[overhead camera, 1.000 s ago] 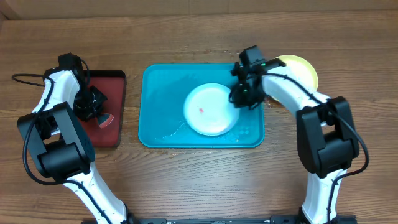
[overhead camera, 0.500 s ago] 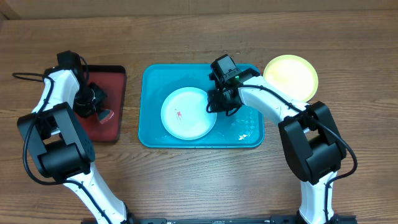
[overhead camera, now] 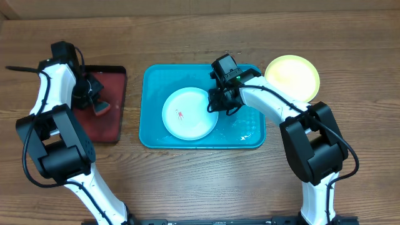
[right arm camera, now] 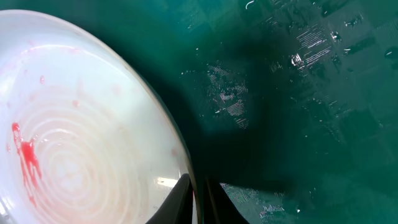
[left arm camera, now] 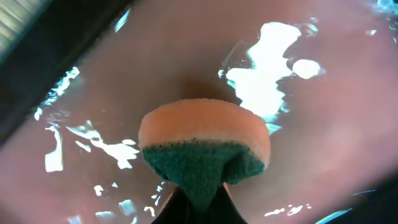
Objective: Clean dirty plates on tray and stack at the side
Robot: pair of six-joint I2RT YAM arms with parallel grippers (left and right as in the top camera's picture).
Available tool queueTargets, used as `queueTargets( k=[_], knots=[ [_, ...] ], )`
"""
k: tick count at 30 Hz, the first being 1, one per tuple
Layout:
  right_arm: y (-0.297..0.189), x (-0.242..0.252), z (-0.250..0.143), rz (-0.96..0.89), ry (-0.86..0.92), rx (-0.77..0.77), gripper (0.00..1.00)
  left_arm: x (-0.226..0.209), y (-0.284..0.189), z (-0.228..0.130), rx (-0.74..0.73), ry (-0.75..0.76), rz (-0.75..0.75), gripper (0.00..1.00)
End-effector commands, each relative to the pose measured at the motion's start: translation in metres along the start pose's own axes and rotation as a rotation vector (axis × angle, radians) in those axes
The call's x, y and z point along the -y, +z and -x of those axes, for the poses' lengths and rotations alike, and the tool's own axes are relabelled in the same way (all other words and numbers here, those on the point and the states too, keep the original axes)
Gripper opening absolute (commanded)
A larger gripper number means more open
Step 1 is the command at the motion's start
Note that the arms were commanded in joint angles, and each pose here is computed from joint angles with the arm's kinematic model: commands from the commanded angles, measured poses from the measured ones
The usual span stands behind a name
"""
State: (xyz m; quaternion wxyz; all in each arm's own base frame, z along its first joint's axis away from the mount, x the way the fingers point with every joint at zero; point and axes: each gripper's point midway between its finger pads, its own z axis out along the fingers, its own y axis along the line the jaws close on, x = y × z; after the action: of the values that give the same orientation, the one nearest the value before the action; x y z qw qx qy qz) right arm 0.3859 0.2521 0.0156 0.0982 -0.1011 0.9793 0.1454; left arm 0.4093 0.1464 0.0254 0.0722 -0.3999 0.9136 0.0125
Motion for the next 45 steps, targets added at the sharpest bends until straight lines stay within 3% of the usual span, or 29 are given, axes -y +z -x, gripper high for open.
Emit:
queueTargets(
  k=[1, 8, 21, 27, 30, 45],
  knots=[
    [0.002, 0.005, 0.001, -0.010, 0.013, 0.007, 0.09, -0.008, 0.017, -0.019, -0.039, 0.022, 0.019, 0.04],
    [0.002, 0.003, 0.004, -0.006, 0.010, 0.020, 0.08, -0.009, 0.010, -0.020, -0.054, 0.026, 0.024, 0.04],
    [0.001, -0.001, 0.016, 0.013, 0.033, 0.068, 0.04, 0.014, -0.097, 0.007, -0.025, 0.050, -0.008, 0.04],
    [0.004, 0.000, 0.011, 0.008, 0.020, 0.053, 0.04, 0.056, -0.100, -0.025, -0.109, 0.235, -0.141, 0.04],
    [0.009, 0.001, 0.007, 0.009, 0.015, 0.054, 0.11, 0.076, -0.103, -0.042, -0.129, 0.297, -0.166, 0.04],
    [0.016, 0.004, -0.001, 0.006, 0.017, 0.043, 0.04, 0.170, -0.109, -0.142, -0.154, 0.600, -0.196, 0.04]
  ],
)
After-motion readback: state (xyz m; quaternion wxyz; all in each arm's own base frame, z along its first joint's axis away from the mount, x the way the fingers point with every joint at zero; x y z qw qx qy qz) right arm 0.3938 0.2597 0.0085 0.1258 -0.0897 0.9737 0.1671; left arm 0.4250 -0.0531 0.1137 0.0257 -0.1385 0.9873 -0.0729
